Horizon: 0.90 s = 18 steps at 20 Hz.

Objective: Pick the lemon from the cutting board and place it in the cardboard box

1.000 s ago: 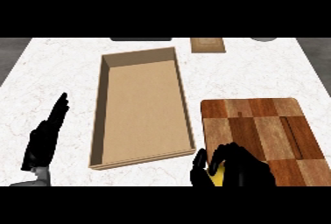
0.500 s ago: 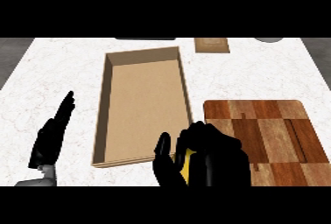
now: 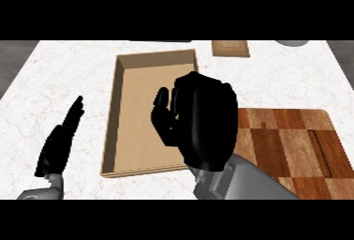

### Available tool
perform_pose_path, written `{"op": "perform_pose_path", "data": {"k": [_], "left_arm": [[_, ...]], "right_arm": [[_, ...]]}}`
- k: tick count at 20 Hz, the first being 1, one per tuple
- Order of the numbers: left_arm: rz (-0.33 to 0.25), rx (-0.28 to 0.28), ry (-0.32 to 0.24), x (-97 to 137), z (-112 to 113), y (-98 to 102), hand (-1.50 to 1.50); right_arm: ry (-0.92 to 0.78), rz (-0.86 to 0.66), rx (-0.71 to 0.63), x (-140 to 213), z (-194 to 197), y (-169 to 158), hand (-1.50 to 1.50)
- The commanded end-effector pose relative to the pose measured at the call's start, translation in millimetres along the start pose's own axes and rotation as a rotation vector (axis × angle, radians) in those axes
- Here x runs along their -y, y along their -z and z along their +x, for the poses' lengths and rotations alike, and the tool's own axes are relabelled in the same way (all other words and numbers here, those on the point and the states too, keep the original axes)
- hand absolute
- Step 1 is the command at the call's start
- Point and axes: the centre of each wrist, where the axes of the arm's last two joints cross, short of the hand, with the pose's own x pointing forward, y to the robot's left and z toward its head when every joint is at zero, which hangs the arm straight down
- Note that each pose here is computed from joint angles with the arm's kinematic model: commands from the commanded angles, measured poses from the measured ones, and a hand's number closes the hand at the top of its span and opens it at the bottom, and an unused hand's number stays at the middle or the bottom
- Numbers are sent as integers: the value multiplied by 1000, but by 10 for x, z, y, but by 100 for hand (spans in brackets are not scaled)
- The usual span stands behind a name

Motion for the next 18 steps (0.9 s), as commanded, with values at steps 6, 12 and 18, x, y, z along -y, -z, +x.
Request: {"op": "perform_pose_path", "data": {"k": [6, 12, 18], "left_arm": [[-8, -2, 5, -15, -25, 62, 0], [-6, 3, 5, -26, 33, 107, 0], [-38, 25, -4, 78, -31, 18, 0]], "right_arm": [[25, 114, -232, -446, 87, 669, 150], [-12, 157, -315, -889, -125, 760, 150], [52, 163, -376, -1009, -178, 1063, -150]]}}
